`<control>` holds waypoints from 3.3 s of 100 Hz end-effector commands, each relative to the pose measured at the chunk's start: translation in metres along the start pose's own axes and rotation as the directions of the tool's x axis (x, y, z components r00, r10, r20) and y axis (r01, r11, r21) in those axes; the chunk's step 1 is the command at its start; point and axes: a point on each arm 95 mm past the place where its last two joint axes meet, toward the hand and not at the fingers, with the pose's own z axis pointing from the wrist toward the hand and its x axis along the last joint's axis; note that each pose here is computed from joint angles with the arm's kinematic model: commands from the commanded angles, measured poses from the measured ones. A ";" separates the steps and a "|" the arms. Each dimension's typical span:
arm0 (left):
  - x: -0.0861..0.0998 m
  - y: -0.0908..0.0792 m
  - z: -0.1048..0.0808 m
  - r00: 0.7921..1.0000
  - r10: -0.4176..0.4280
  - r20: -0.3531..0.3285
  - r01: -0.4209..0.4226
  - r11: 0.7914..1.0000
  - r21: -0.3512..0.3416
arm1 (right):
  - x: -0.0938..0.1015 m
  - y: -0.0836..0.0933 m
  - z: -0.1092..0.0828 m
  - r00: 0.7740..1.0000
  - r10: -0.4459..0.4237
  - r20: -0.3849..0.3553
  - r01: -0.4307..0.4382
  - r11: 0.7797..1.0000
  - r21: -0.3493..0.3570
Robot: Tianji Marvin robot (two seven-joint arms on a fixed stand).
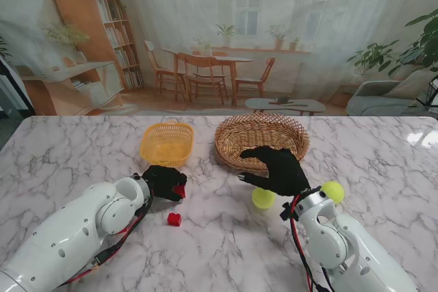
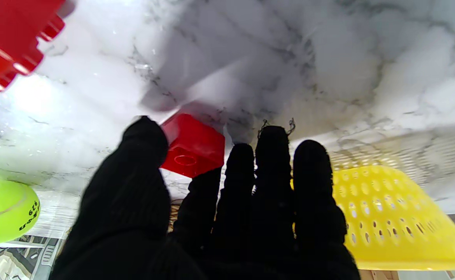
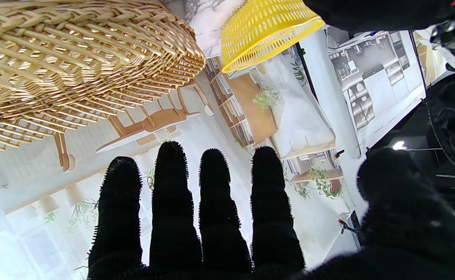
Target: Sort the blocks and the balls into two baskets
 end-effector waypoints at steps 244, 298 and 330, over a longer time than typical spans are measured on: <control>-0.077 -0.112 0.030 0.976 0.006 0.217 -0.020 0.998 0.065 | -0.003 -0.002 -0.003 0.999 -0.004 0.040 0.004 1.000 0.000; -0.075 -0.110 0.008 0.983 0.056 0.177 -0.070 0.994 0.078 | -0.002 -0.001 -0.003 0.999 -0.005 0.043 0.005 1.000 -0.004; -0.062 -0.095 -0.021 0.991 0.079 0.105 -0.094 0.985 0.142 | -0.002 0.000 -0.003 0.999 -0.004 0.042 0.004 1.000 -0.004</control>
